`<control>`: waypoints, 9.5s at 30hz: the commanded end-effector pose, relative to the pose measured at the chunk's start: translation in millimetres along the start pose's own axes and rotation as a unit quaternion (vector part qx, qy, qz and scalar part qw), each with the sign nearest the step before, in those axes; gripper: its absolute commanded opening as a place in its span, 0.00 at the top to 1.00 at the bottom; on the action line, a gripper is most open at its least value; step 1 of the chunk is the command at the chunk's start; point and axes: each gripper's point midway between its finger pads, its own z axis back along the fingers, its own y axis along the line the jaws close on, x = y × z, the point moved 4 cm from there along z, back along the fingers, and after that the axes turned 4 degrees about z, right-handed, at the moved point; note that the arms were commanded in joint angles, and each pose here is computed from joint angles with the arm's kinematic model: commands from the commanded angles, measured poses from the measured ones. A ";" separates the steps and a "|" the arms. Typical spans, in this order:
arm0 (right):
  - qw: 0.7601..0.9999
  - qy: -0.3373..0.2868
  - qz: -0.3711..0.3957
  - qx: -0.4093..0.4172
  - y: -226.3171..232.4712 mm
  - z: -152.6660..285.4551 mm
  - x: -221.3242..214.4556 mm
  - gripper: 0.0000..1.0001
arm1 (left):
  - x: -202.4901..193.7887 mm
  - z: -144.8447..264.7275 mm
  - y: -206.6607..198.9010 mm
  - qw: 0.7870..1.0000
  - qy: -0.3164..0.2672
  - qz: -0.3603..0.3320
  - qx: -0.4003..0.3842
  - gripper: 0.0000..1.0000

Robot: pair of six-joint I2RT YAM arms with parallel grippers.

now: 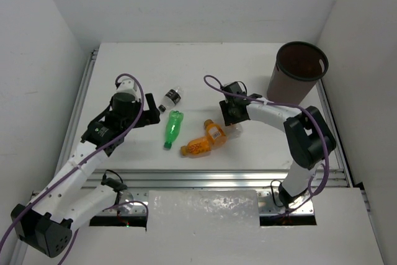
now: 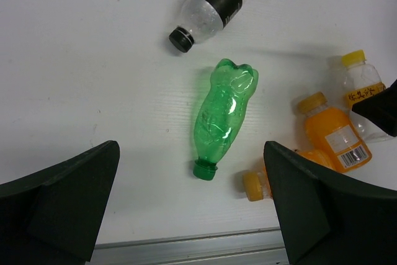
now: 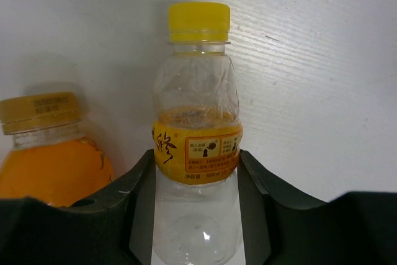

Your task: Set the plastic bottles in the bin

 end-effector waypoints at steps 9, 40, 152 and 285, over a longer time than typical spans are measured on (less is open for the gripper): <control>0.962 -0.248 -0.036 -0.108 -60.4 169.8 108.9 0.65 | 7.0 6.3 -8.7 0.999 -0.020 -0.001 -0.026 0.00; 0.911 -0.352 -0.176 -0.121 -153.5 300.3 174.6 0.01 | -15.8 -22.7 -22.3 0.996 0.060 0.066 -0.010 0.03; 0.907 -0.346 -0.138 0.197 -54.7 279.6 3.4 0.01 | 73.1 -161.2 -55.6 0.978 0.092 -0.185 0.006 0.01; 0.917 -0.344 -0.158 0.127 -78.3 264.7 63.9 0.01 | -126.2 -61.5 -149.4 0.913 0.167 -0.258 -0.268 0.00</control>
